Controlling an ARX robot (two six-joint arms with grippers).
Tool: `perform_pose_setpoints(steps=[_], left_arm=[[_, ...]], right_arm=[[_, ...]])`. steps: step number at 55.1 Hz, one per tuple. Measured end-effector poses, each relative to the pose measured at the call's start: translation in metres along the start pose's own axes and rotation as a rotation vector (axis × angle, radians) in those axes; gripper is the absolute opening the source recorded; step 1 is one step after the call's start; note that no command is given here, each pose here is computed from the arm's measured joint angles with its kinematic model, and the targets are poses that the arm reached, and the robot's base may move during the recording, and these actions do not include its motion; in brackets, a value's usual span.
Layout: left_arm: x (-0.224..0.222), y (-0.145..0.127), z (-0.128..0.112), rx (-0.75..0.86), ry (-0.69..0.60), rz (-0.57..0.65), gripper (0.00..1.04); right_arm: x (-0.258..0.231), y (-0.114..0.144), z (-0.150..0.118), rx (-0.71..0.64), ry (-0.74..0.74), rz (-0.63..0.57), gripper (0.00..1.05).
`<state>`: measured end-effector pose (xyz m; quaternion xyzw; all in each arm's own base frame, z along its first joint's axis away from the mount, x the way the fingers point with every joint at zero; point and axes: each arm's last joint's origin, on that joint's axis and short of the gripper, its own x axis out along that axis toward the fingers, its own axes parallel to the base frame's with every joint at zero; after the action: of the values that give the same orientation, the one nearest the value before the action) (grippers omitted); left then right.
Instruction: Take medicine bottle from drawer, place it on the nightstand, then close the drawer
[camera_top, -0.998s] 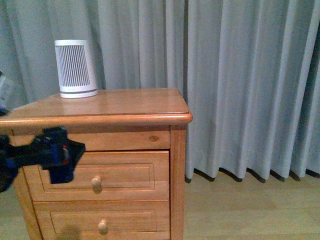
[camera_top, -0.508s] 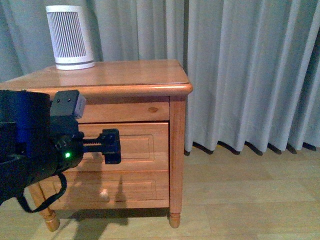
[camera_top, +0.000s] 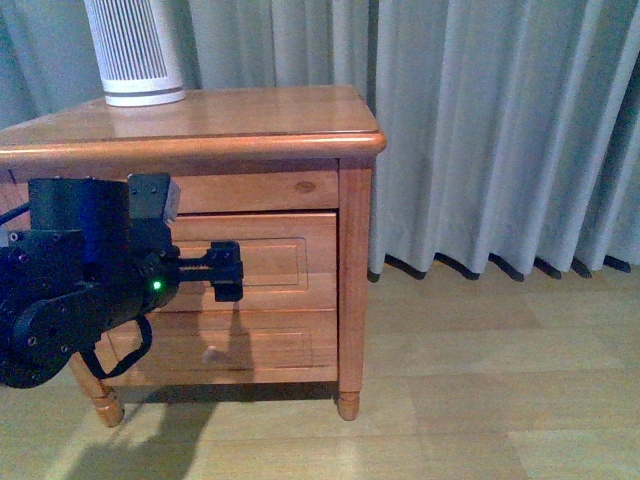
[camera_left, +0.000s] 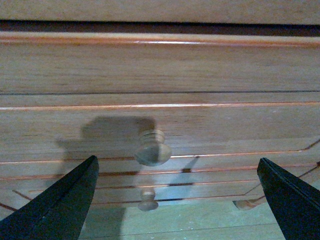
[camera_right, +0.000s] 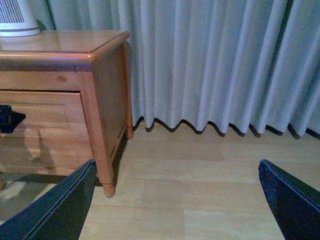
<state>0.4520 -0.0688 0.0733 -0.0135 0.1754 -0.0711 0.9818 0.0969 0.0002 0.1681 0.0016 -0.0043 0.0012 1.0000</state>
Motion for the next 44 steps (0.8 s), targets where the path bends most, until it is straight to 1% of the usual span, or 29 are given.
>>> perform_pose_setpoints(steps=[26,38,44], left_arm=[[0.019,0.002,-0.007,-0.001,0.017,0.001,0.98],[0.027,0.005,0.000,-0.004,0.002,0.007,0.98],[0.030,0.007,0.000,-0.012,0.009,0.015,0.98]], right_arm=[[0.000,0.000,0.000,0.000,0.000,0.000,0.98],[0.000,0.000,0.000,0.000,0.000,0.000,0.98],[0.000,0.000,0.000,0.000,0.000,0.000,0.98]])
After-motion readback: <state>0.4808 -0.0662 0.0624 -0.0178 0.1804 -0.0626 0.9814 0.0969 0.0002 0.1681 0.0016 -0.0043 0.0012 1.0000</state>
